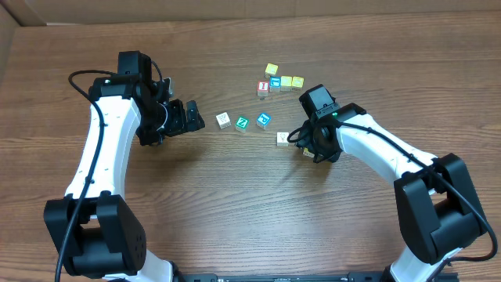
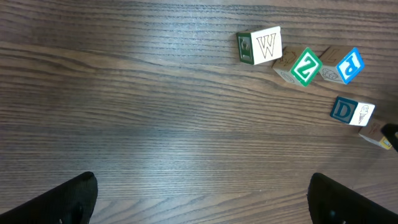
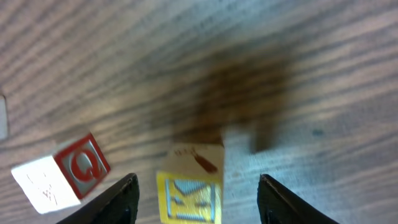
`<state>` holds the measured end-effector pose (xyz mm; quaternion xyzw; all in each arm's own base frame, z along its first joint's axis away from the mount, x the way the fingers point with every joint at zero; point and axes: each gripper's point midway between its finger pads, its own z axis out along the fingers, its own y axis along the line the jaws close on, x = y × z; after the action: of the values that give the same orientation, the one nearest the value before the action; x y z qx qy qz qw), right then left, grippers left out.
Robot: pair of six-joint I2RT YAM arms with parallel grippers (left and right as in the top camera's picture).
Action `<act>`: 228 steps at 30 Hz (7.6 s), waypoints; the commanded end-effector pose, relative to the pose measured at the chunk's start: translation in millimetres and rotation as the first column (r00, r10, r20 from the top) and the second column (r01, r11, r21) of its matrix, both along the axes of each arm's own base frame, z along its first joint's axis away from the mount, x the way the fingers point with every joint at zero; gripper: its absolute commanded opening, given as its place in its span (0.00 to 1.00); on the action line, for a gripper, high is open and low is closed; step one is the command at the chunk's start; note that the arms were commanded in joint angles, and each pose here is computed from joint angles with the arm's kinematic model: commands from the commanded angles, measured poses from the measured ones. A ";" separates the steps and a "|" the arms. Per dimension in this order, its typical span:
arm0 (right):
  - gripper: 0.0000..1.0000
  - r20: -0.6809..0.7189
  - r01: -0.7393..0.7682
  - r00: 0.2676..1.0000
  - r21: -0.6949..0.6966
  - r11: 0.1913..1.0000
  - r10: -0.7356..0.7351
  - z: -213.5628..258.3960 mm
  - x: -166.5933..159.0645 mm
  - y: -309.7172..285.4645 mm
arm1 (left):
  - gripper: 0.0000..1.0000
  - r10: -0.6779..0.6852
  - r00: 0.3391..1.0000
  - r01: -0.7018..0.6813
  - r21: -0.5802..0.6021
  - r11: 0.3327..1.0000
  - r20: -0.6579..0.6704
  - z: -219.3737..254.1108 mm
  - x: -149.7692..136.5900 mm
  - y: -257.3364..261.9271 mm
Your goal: Flip 5 blocks
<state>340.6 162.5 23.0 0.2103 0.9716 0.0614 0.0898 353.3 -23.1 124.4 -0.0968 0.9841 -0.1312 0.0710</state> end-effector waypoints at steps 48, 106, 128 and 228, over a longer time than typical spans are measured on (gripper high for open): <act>0.49 -0.030 -0.069 0.997 -0.044 0.997 0.068 -8.9 -14.1 -1.1 | 1.00 -0.013 1.000 0.013 0.006 1.000 0.014 2.4 5.6 -3.5; 0.33 0.088 -0.307 0.947 -0.039 0.951 0.309 12.1 -51.7 107.7 | 1.00 -0.013 1.000 0.013 0.006 1.000 0.014 2.4 5.6 -3.5; 0.33 0.047 -0.337 0.940 -0.028 0.941 0.338 2.1 -62.8 105.0 | 1.00 -0.013 1.000 0.013 0.006 1.000 0.014 2.4 5.6 -3.5; 0.48 0.048 -0.423 0.904 -0.063 0.904 0.426 3.0 26.0 77.3 | 1.00 -0.013 1.000 0.013 0.006 1.000 0.014 2.4 5.6 -3.5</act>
<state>365.1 239.2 25.7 -0.0080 0.9926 0.0613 0.1043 354.0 -23.1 124.5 -0.0966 0.9840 -0.1313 0.0726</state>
